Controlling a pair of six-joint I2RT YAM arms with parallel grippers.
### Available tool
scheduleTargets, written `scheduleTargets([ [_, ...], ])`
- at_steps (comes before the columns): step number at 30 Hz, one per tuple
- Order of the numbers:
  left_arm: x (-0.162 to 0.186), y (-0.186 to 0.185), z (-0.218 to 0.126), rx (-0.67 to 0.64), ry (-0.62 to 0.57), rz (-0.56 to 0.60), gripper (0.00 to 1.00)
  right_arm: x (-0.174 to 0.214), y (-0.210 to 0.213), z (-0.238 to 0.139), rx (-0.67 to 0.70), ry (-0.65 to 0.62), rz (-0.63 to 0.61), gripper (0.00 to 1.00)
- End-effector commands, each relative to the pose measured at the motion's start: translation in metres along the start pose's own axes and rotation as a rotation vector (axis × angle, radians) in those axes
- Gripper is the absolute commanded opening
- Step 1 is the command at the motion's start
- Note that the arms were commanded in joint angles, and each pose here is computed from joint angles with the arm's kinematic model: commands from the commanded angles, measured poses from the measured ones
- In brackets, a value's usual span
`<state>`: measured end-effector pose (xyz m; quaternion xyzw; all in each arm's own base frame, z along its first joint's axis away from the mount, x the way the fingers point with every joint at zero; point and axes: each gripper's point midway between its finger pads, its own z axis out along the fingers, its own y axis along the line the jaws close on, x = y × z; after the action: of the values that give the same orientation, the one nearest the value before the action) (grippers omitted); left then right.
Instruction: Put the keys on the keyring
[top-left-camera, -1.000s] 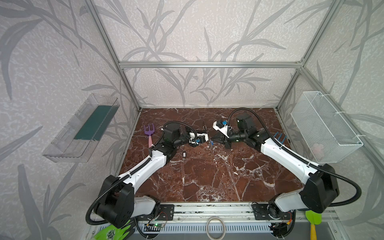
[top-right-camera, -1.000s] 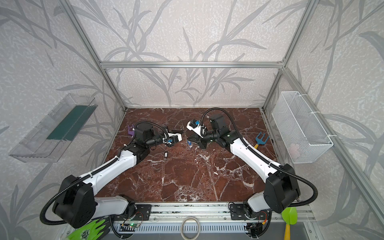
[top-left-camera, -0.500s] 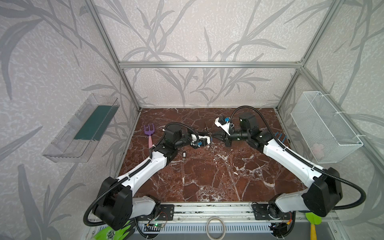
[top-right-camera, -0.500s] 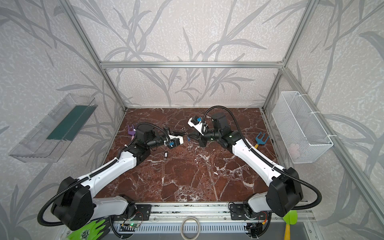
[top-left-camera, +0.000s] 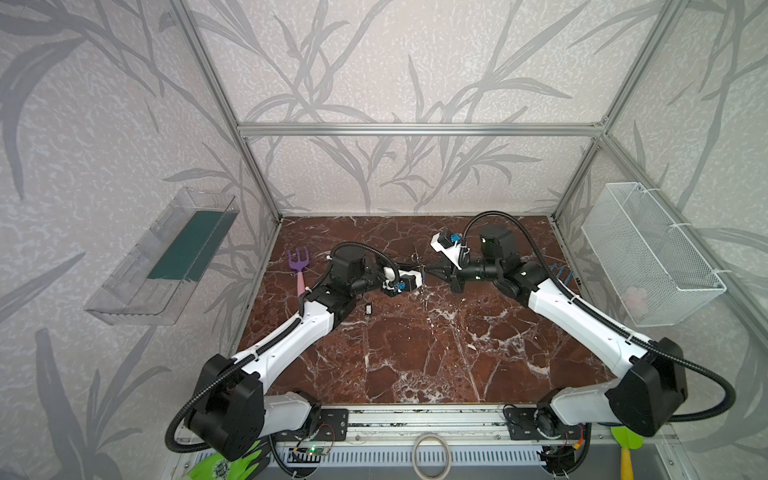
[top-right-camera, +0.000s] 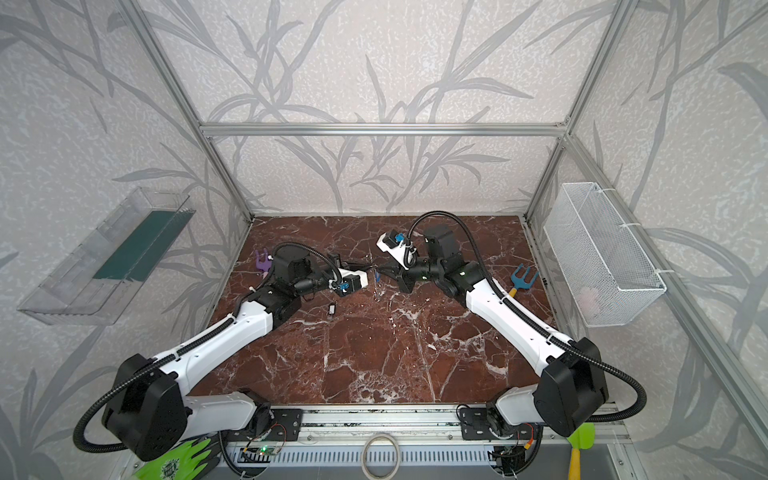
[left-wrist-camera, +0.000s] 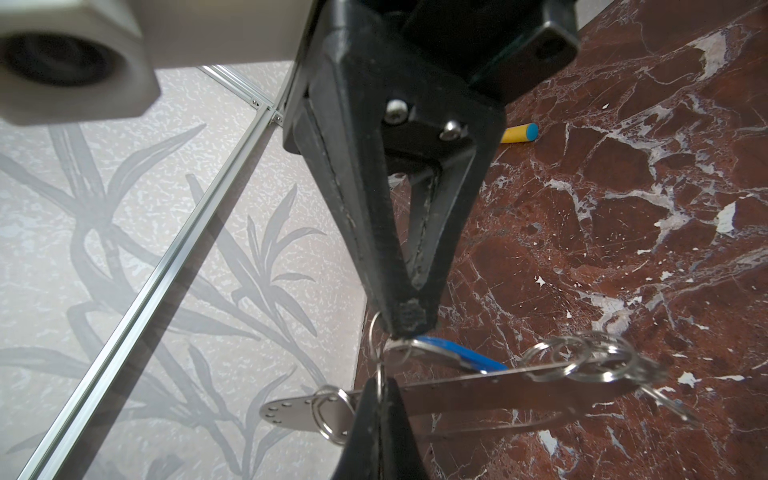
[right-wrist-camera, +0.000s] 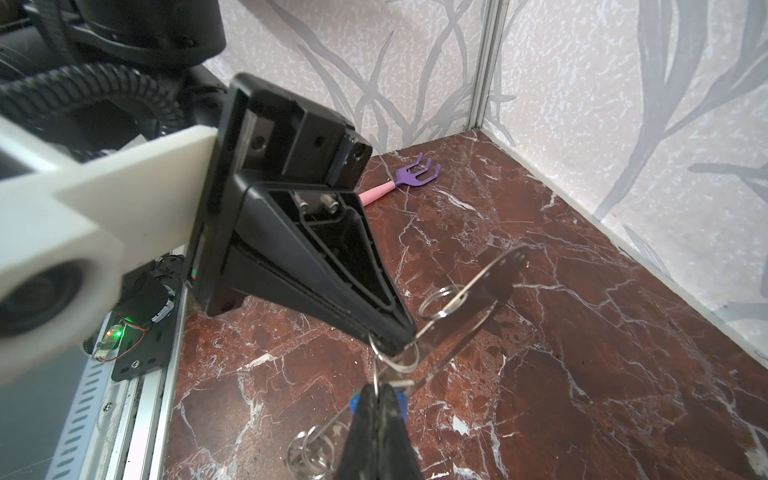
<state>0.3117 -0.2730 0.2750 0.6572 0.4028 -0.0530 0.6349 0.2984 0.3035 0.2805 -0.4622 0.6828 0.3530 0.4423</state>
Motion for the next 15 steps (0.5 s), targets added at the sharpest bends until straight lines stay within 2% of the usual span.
scheduleTargets([
  [1,-0.0253,0.0158,-0.0052,-0.022,-0.06,0.04,0.0,-0.0103,-0.0007,-0.0064,0.025,-0.009,-0.005,0.0],
  [15,-0.0244,0.0109,-0.0027,0.013,-0.053,0.021,0.0,-0.0162,0.0029,-0.0078,0.017,-0.042,-0.03,0.0],
])
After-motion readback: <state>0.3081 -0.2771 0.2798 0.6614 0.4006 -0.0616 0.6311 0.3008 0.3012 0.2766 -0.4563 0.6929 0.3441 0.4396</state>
